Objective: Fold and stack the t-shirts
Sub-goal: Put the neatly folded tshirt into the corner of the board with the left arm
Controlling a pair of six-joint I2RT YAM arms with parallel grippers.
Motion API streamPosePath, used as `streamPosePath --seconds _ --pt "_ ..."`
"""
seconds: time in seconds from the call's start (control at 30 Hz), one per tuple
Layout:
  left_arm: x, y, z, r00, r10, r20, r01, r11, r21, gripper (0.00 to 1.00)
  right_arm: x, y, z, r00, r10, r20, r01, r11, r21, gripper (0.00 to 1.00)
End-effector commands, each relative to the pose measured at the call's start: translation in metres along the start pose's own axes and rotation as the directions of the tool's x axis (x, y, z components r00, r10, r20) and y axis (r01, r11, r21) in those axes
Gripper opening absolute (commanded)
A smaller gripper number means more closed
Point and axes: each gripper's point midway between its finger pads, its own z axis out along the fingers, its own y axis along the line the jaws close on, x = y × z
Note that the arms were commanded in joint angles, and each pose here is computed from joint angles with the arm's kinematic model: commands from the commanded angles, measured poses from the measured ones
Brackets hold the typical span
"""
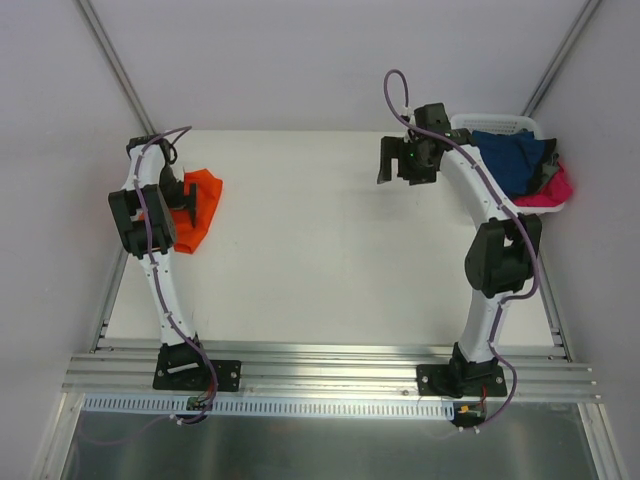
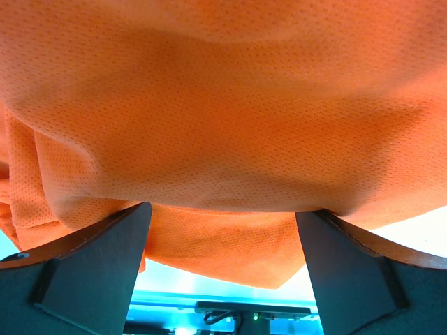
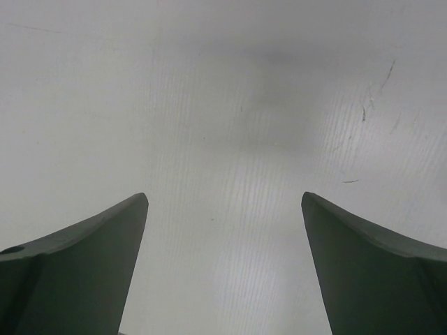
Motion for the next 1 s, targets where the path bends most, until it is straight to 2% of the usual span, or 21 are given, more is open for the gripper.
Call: streamPosePath --seconds 0.0,0.07,0.2,0.23,0.33,0.53,0.73,0.83,0.97 --pt "0.001 0.002 0.007 0.999 -0.049 0.001 0.049 0.999 0.002 0.86 -0.006 -0.013 -0.028 0.999 -0.012 -0.047 0.017 0.995 0.101 0.97" --pt "0.005 0.002 0.008 0.999 -0.052 -0.008 0.052 0.999 0.002 0.86 -0.006 -0.023 -0.032 0.999 -0.016 -0.050 0.023 0.987 0.157 0.97" --pt "0.004 0.003 0.004 0.998 -0.057 0.004 0.057 0.998 0.004 0.86 -0.006 -0.025 -0.039 0.999 -0.017 -0.027 0.021 0.984 0.175 0.97" --pt "0.003 0.002 0.003 0.999 -0.051 0.009 0.051 0.999 0.009 0.87 -0.004 -0.025 -0.039 0.999 -0.013 -0.031 0.018 0.984 0.175 0.97" --pt "-0.002 0.001 -0.004 0.998 -0.047 0.035 0.047 0.999 0.005 0.99 -0.005 -0.024 -0.044 1.000 -0.013 -0.011 0.015 0.985 0.173 0.97" --pt "-0.004 -0.010 -0.022 0.997 -0.015 0.078 0.012 0.999 0.050 0.99 -0.007 -0.024 -0.047 1.000 -0.006 0.004 0.005 0.986 0.168 0.97" --pt "-0.012 -0.023 -0.084 0.971 -0.016 0.238 -0.002 0.997 0.079 0.99 -0.009 -0.022 -0.050 1.000 -0.003 0.015 0.001 0.986 0.165 0.97" --pt "-0.016 -0.039 -0.123 0.941 0.015 0.339 -0.051 0.994 0.098 0.99 -0.010 -0.023 -0.050 1.000 -0.003 0.023 -0.001 0.986 0.166 0.97" --pt "-0.013 -0.055 -0.136 0.930 0.039 0.365 -0.082 0.991 0.102 0.99 -0.008 -0.021 -0.049 1.000 -0.004 0.012 0.002 0.987 0.160 0.97"
